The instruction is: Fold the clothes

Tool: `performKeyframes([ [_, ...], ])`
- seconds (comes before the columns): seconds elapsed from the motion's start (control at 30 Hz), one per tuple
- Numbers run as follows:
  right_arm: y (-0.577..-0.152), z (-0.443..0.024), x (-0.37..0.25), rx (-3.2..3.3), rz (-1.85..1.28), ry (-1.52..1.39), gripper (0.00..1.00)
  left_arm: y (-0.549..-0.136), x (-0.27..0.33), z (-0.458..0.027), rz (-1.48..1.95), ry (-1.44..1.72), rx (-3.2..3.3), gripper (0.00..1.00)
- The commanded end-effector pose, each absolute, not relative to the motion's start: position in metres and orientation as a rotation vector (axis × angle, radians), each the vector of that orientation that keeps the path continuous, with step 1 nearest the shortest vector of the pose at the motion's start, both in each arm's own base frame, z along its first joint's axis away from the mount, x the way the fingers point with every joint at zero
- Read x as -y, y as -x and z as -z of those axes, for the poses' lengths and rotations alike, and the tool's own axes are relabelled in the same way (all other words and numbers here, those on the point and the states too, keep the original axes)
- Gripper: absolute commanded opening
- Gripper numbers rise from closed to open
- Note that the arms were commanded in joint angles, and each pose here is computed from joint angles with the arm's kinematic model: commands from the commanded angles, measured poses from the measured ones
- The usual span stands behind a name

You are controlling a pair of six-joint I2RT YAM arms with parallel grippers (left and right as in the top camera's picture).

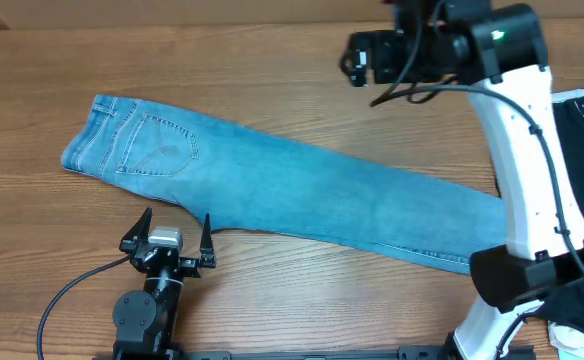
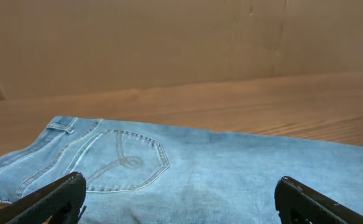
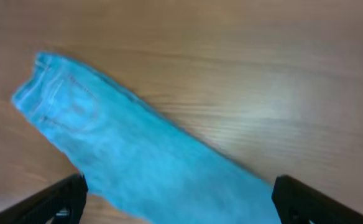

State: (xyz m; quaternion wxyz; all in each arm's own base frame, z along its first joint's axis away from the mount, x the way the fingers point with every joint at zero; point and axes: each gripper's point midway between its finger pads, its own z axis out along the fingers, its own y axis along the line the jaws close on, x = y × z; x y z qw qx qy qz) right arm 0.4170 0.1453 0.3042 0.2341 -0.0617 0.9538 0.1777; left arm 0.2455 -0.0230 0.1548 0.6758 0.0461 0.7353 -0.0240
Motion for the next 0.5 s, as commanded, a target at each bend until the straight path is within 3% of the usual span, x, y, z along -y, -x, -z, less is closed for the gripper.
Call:
performKeyframes([
  [0.0, -0.406, -0.294, -0.09, -2.721, -0.387, -0.052, 1.0, -0.245, 0.022, -0.155, 0.06, -0.094, -1.651, 1.0],
  [0.07, -0.39, -0.282, -0.053, -2.813, -0.249, -0.175, 1.0, -0.245, 0.022, -0.155, 0.06, -0.094, -1.651, 1.0],
  [0.2, -0.377, -0.261, -0.043, -2.884, -0.255, -0.384, 1.0, -0.245, 0.022, -0.155, 0.06, -0.094, -1.651, 1.0],
  [0.27, -0.367, -0.237, -0.042, -2.971, -0.231, -0.406, 0.92, -0.245, 0.022, -0.155, 0.06, -0.094, -1.651, 1.0],
  [0.33, -0.345, -0.198, -0.041, -3.119, -0.195, -0.441, 0.52, -0.245, 0.022, -0.155, 0.06, -0.094, -1.651, 1.0],
  [0.37, -0.334, -0.182, -0.04, -3.18, -0.178, -0.456, 0.41, -0.245, 0.022, -0.155, 0.06, -0.094, -1.651, 1.0],
  [0.43, -0.309, -0.135, -0.033, -3.306, -0.089, -0.522, 0.04, -0.245, 0.022, -0.155, 0.06, -0.094, -1.651, 1.0],
  [0.47, -0.301, -0.11, -0.033, -3.33, -0.075, -0.573, 0.04, -0.245, 0.022, -0.155, 0.06, -0.094, -1.651, 1.0],
])
